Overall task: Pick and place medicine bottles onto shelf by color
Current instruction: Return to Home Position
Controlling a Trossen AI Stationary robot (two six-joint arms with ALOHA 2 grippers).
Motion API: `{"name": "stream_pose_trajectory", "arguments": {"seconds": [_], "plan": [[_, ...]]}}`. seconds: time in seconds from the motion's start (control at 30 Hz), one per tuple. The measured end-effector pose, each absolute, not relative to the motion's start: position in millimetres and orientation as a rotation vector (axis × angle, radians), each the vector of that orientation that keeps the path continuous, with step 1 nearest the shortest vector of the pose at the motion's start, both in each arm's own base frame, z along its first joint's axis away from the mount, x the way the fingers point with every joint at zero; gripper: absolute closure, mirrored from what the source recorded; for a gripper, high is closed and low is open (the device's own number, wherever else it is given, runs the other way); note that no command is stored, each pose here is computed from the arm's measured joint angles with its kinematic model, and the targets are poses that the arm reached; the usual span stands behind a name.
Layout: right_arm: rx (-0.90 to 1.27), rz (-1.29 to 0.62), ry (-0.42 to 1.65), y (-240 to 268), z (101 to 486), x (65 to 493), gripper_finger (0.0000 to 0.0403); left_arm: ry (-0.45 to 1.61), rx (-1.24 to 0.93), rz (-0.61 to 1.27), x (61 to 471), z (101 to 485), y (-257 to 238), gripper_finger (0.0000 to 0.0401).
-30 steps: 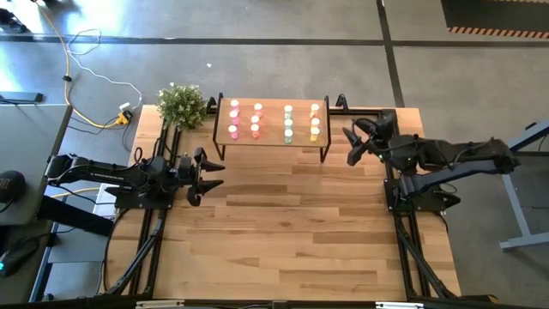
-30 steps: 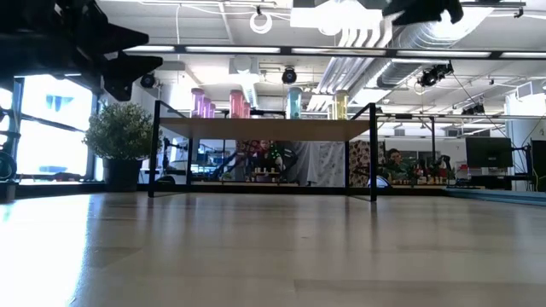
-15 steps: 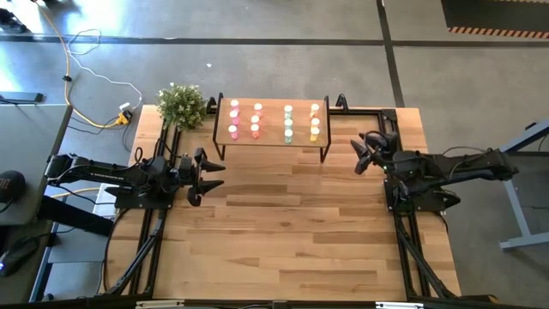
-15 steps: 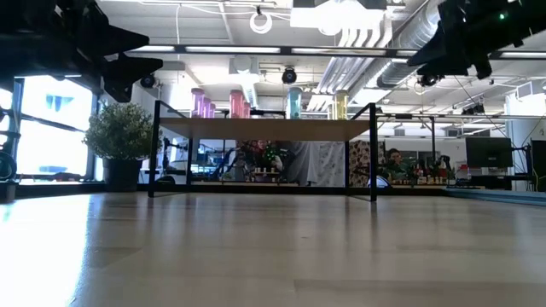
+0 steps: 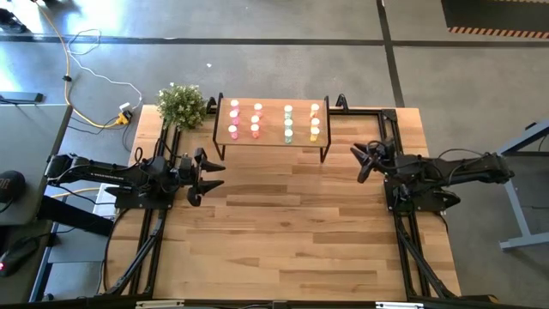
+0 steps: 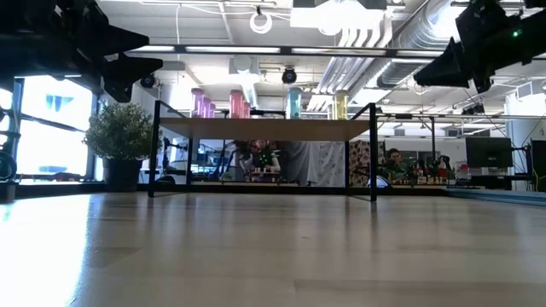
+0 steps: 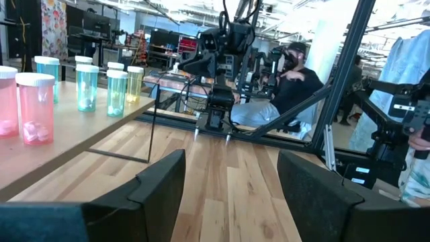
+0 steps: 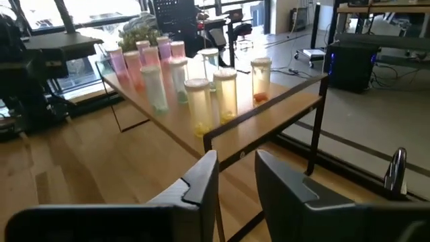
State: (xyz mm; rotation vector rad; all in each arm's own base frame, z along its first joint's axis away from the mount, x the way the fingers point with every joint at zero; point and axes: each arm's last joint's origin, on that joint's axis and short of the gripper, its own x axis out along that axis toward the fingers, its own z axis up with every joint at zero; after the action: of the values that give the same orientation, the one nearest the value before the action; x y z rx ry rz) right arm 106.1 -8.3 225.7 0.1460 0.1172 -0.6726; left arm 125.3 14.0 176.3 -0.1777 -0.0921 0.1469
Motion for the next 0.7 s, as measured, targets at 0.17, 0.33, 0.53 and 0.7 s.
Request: {"name": "stream_pose_trajectory", "arguments": {"seconds": [0.17,0.33,0.53,0.7], "plan": [[0.164,-0.662,0.146,-7.9,209.4,106.6,0.0326,-0.092,-0.178,0.147,125.3,176.4,14.0,0.0174],[0.168,-0.644,0.153,-7.4,195.1,107.0,0.0329,-0.093,-0.178,0.147,125.3,176.6,14.0,0.0174],[0.194,-0.64,0.157,-7.5,176.5,104.7,0.033,-0.093,-0.178,0.147,125.3,176.6,14.0,0.0174],[0.216,-0.627,0.144,-7.5,165.0,102.3,0.033,-0.093,-0.178,0.147,125.3,176.6,14.0,0.0174]]}}
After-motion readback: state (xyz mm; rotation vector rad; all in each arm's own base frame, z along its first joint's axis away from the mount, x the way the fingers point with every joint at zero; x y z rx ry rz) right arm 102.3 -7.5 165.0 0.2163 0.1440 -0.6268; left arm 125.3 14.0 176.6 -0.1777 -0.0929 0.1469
